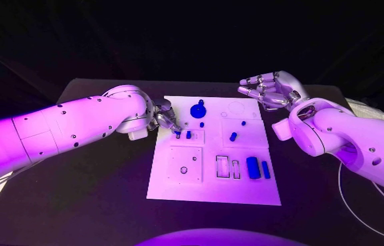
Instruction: Assemble the parts on the task board
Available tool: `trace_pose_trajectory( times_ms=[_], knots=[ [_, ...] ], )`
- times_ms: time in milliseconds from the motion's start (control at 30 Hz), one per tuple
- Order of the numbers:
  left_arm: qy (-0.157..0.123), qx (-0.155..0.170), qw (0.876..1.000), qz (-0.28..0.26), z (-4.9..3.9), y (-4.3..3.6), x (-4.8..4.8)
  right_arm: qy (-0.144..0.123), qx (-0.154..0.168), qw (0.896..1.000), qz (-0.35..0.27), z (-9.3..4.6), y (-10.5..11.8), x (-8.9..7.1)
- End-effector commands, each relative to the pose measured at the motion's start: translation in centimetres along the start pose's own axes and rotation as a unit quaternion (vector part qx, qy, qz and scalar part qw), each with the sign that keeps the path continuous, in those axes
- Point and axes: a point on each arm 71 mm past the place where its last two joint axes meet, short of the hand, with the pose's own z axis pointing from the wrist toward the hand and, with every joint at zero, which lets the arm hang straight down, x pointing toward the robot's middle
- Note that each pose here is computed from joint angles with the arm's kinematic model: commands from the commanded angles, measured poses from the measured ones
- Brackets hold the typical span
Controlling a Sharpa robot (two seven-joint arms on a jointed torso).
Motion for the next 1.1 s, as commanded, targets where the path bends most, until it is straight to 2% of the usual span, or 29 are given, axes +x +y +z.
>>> trace_pose_trajectory(
  times_ms=[33, 500, 1100],
  knots=[
    [0.014, 0.002, 1.0, 0.021, 0.18, -0.1, 0.38, 0.008, -0.006, 1.0, -0.003, -0.02, 0.09, 0.21],
    [0.034, -0.009, 0.999, 0.035, 0.23, 0.27, 0.8, 0.011, -0.006, 1.0, -0.003, -0.06, 0.02, 0.27],
    [0.039, -0.014, 0.998, 0.046, 0.24, 0.06, 0.99, 0.016, -0.007, 1.0, -0.003, -0.08, -0.02, 0.34]
  ],
)
